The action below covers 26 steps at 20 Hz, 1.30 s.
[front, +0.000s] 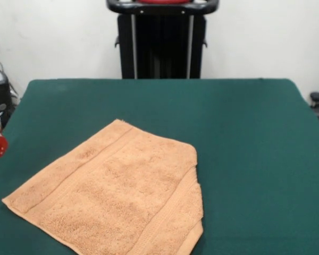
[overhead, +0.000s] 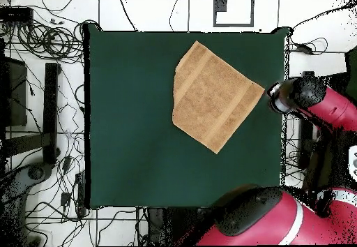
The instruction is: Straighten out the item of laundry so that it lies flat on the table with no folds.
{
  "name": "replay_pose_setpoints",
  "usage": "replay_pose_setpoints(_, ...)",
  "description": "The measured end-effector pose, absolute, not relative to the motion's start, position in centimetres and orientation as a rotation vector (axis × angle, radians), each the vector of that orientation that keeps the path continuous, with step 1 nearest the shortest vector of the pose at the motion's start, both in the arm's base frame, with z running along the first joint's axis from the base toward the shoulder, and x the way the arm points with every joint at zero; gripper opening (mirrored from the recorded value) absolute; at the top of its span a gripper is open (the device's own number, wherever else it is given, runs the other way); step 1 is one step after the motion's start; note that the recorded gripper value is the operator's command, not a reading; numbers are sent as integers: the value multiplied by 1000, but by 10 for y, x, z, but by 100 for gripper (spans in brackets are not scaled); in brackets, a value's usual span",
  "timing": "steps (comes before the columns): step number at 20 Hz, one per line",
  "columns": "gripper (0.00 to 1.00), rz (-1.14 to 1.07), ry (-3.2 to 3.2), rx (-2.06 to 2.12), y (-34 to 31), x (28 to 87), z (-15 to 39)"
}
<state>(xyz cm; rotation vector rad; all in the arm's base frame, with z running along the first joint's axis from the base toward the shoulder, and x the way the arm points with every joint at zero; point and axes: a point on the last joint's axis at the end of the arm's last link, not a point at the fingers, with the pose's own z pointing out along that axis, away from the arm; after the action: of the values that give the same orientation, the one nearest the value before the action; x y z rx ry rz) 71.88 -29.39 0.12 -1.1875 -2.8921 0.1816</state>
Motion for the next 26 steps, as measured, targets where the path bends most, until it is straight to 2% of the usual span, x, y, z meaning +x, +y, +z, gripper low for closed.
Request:
replay_pose_setpoints(14, 0, 49, -2818, -1474, -264, 761, 3)
replay_pose_setpoints(26, 0, 4, -2803, -1518, -198, 776, -29)
